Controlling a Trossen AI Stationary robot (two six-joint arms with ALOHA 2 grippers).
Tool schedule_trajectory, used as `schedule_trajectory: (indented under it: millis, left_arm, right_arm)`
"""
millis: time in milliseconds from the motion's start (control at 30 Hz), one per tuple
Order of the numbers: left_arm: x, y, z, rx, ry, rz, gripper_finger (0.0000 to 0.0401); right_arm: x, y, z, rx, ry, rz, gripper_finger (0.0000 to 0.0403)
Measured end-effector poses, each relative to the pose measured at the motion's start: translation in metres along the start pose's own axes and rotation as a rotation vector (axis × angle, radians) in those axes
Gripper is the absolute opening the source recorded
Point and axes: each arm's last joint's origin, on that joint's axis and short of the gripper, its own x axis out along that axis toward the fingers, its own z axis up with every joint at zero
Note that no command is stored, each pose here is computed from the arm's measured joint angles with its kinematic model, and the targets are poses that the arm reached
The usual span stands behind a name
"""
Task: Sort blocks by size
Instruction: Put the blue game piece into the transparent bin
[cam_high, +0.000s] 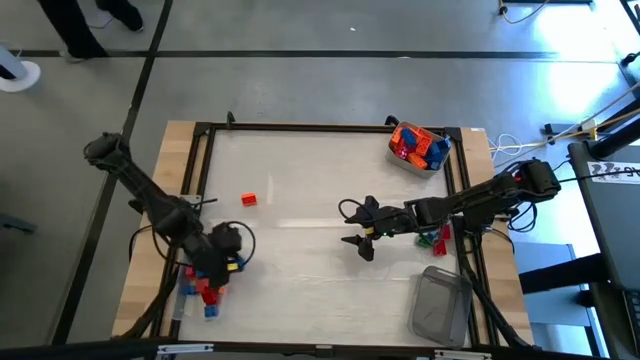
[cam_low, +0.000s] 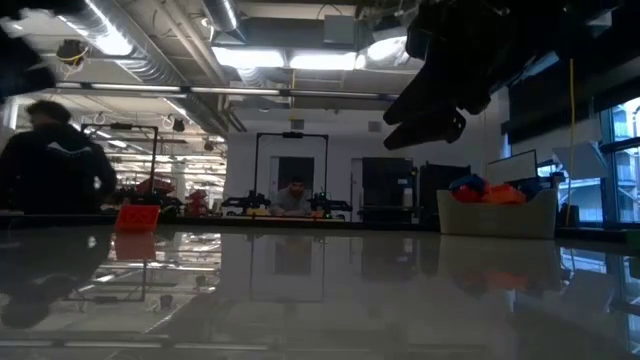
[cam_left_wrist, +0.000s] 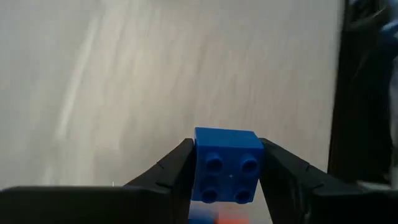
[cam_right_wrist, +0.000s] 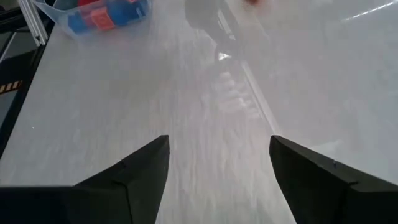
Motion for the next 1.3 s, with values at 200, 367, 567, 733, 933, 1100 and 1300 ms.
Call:
schedule_trajectory:
  millis: [200,367,567,733,933,1100,1300]
  left_arm:
    - [-0.001,0.003,-0.028,-0.181,0.209,0.045,0.0143]
    - [-0.001,0.001,-0.04,-0.237,0.273,0.045,0.0149]
    - [0.001,0.004,-0.044,-0.234,0.24,0.071,0.0175]
    - [0.001,0.004,-0.044,-0.258,0.238,0.07,0.0209]
    - [-0.011,0.004,-0.039,-0.264,0.202,-0.018,0.0224]
    - [-0.028,0.004,-0.024,-0.174,-0.028,-0.101,0.0225]
    - [-0.033,0.004,0.004,-0.012,-0.339,-0.087,0.0225]
  right_arm:
    - [0.0,0.0,0.0,0.0,-0.001,0.0,0.0276]
    - [0.0,0.0,0.0,-0.003,-0.001,0.0,0.0276]
    - [0.0,0.0,0.0,-0.003,-0.001,0.0,0.0276]
    - [0.0,0.0,0.0,-0.003,-0.001,-0.001,0.0276]
    - [0.0,0.0,0.0,-0.004,0.001,-0.001,0.0276]
    - [0.0,0.0,0.0,-0.004,0.002,-0.002,0.0276]
    - [0.0,0.0,0.0,-0.003,0.004,0.003,0.0276]
